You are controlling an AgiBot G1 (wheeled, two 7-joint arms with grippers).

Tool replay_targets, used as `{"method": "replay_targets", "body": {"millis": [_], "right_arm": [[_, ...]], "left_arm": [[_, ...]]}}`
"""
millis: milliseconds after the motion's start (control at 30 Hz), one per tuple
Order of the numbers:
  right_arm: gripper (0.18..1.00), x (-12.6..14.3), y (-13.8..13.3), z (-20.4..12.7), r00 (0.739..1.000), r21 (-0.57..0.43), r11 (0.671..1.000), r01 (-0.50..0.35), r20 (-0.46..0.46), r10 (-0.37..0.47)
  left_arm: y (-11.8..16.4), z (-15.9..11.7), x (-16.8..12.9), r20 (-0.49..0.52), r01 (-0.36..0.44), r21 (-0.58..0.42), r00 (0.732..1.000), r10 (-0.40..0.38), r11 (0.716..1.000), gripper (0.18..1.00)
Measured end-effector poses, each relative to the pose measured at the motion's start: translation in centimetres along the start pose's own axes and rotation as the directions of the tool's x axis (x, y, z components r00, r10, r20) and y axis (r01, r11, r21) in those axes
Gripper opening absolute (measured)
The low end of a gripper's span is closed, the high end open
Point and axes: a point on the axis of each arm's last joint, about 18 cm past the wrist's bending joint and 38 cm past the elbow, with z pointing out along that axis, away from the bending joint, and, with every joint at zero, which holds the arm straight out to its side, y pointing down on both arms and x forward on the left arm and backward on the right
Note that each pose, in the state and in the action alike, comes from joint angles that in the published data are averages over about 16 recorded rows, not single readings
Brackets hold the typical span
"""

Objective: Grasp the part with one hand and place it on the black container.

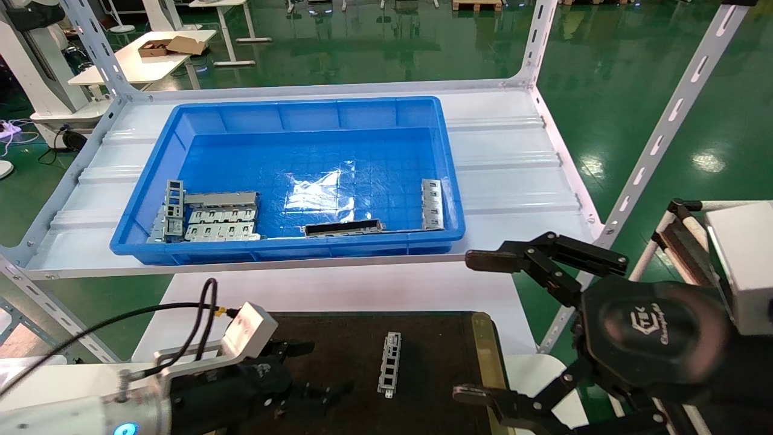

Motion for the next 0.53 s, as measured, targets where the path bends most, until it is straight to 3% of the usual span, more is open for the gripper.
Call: {"method": "replay_targets", "body": {"millis": [300,533], "right_arm": [[1.001,0.0,0.0,0.0,1.0,0.0,1.0,0.0,0.0,0.0],[1.001,0.0,0.0,0.0,1.0,0.0,1.0,0.0,0.0,0.0]], "left_arm": [[-2.0,-3.8,1.0,-0.158,-0.107,0.106,0.98,0.123,0.989,1.0],[-2.5,-5.1,1.1,-0.198,-0.131,0.172,0.966,0.164,0.976,1.0]]}}
